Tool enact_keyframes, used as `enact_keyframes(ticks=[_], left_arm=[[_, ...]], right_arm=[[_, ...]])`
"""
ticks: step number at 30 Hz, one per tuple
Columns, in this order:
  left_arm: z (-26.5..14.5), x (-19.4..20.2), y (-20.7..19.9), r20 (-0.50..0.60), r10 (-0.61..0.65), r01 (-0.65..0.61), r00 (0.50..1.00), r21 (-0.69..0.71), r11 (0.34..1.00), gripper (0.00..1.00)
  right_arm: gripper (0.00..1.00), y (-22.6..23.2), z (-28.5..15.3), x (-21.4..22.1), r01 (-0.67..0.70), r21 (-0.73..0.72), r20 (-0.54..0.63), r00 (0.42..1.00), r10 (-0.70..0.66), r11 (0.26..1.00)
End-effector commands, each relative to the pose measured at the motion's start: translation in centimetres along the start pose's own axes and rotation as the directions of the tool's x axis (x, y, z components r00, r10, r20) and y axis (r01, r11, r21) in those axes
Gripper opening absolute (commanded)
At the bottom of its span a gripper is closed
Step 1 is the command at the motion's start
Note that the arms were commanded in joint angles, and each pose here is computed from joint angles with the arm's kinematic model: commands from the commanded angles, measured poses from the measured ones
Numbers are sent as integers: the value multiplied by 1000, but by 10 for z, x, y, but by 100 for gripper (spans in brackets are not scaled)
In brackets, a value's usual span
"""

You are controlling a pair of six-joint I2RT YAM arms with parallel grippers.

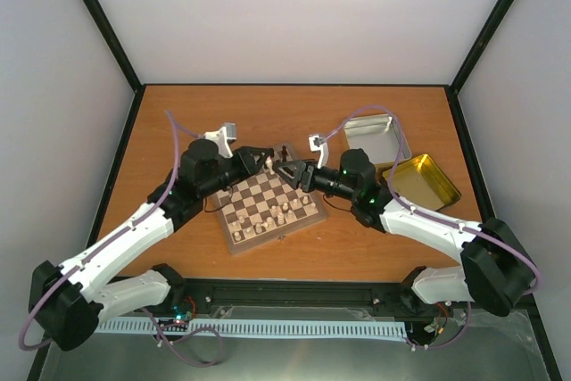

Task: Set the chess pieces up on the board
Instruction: Pick up the chess piece from the chessboard.

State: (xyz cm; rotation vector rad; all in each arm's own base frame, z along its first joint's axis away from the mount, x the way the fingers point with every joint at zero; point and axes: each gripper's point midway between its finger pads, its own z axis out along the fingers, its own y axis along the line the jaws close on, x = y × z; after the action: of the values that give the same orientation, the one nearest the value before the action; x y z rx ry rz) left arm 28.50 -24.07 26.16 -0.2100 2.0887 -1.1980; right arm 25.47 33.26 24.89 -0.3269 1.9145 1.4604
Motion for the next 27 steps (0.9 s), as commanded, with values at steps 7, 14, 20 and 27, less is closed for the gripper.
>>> enact_keyframes(ticks=[7,14,20,27], left_arm=[[-33,-34,-40,152,-143,115,978,180,977,16],[-36,-33,-40,152,-171,139,973,200,970,15],[-37,-31,-39,147,-197,163,969,212,963,15],[-38,-29,-36,145,-211,177,967,216,960,15]], right_arm=[[53,38,3,0,0,-183,38,999,7,983],[44,56,1,-5,14,-248,58,998,1,969],[34,58,1,-7,-1,-259,64,998,19,966],[24,58,1,-11,-13,-257,76,997,34,966]])
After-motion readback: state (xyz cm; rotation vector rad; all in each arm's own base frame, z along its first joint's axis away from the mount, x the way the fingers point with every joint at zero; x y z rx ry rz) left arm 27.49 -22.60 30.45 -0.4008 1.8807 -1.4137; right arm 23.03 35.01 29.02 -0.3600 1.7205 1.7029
